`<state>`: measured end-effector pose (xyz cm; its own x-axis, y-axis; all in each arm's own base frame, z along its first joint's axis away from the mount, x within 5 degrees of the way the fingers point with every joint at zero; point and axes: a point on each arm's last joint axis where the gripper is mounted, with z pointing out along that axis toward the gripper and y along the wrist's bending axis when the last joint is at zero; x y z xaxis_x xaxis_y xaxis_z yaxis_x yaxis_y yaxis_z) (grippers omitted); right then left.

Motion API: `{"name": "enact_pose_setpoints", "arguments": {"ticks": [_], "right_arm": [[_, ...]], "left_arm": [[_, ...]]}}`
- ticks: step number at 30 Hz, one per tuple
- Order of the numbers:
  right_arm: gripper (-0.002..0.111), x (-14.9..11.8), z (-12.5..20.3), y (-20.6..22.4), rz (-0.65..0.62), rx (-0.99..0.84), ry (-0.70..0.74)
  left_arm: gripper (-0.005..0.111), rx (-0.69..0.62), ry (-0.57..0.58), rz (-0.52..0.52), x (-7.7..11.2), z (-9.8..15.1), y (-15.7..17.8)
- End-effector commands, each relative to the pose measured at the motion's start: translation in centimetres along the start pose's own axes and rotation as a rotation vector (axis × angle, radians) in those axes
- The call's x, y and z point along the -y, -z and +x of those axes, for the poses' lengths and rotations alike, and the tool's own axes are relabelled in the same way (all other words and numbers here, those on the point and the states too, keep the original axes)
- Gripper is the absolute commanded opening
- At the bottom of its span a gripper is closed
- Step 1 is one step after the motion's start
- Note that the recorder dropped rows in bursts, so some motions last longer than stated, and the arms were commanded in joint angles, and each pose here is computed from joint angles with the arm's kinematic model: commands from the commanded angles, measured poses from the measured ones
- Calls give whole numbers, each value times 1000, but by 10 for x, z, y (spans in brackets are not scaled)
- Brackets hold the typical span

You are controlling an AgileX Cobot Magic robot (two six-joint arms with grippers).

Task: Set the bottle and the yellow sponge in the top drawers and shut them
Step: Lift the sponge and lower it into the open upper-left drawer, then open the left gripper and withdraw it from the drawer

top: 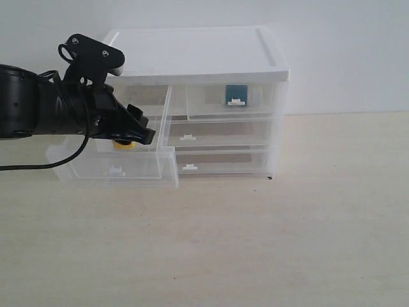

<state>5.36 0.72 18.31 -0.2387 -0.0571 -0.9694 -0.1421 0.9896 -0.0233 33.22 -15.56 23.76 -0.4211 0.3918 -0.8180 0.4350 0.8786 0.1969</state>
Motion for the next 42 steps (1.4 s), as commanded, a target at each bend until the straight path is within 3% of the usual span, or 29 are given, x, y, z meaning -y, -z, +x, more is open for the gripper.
{"name": "enact_pose_setpoints", "arguments": {"ticks": [1,5,11,13,16,17,25,30,32,34,37,42], "right_arm": [[0,0,-1,0,3,12,-3],[0,0,-1,0,3,12,-3],[0,0,-1,0,3,12,-3],[0,0,-1,0,3,12,-3],[0,0,-1,0,3,12,-3],[0,0,-1,0,3,12,-3],[0,0,-1,0,3,12,-3],[0,0,-1,0,3,12,-3],[0,0,-1,0,3,12,-3],[0,0,-1,0,3,12,-3],[0,0,-1,0,3,12,-3],[0,0,-1,0,3,12,-3]], "left_arm": [[63,16,21,6,-1,-4,1],[63,43,27,1,-3,-11,10],[62,180,54,-21,-13,-38,57],[51,198,58,-21,-14,-33,74],[5,197,57,-44,-16,-18,97],[5,208,67,-30,-15,-17,103],[4,301,22,464,32,5,130],[4,124,-44,749,55,30,139],[4,4,-53,800,58,40,142],[4,-108,-58,763,56,50,140],[4,-230,-1,610,45,58,133],[4,-174,76,328,23,53,120]]}}
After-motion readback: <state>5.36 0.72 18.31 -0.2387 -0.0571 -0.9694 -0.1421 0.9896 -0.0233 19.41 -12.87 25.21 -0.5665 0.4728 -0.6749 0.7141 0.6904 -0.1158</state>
